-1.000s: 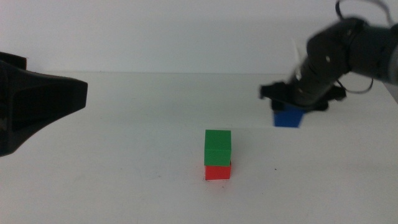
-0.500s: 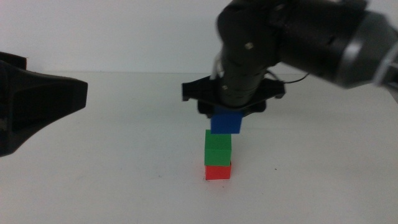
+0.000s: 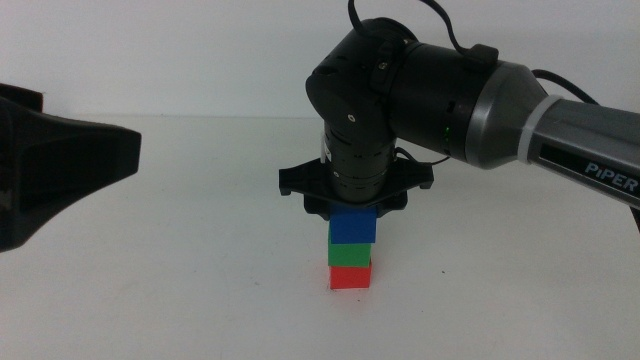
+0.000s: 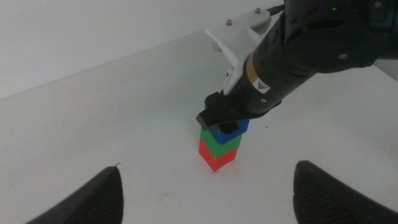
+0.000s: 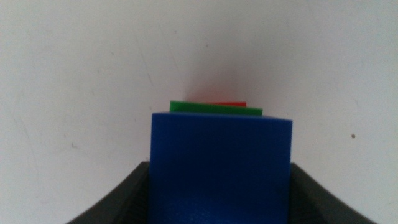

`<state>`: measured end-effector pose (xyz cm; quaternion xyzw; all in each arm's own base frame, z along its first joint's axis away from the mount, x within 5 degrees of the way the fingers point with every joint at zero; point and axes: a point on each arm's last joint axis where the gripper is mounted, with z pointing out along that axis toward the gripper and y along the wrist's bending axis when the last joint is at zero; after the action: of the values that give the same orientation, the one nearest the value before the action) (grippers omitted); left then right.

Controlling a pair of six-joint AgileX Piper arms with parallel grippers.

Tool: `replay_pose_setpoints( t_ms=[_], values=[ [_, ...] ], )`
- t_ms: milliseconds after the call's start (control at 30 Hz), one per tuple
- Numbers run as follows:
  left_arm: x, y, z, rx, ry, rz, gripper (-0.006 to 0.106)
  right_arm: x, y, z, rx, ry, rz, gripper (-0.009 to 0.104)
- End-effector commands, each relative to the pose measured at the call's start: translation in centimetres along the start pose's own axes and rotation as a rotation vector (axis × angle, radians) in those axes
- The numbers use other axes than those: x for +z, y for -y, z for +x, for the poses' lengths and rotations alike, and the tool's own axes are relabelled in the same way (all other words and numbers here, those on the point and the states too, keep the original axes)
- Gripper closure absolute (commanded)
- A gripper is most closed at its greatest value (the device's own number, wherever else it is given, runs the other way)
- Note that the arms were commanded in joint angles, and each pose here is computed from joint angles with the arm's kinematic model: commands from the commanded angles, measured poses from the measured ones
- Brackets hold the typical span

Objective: Stack red cubes first, then green, then blue cubes in a specific spot.

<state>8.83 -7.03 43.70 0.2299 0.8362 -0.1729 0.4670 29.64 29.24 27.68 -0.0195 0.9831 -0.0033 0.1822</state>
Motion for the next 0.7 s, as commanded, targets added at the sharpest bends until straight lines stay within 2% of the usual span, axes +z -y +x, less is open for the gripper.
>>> replay_pose_setpoints(
  t_ms=[0, 300, 667],
  values=[
    [-0.08, 0.00, -0.03, -0.001, 0.015, 0.002, 0.007, -0.18, 0.02, -0.20, 0.002, 0.011, 0.008, 0.075],
    [-0.08, 0.00, -0.03, -0.001, 0.015, 0.002, 0.007, -0.07, -0.23, -0.44, -0.001, 0.036, -0.014, 0.073],
    [-0.08, 0.00, -0.03, -0.001, 0.015, 0.002, 0.007, 0.08, 0.04, -0.50, -0.014, 0.049, 0.016, 0.044]
  ],
)
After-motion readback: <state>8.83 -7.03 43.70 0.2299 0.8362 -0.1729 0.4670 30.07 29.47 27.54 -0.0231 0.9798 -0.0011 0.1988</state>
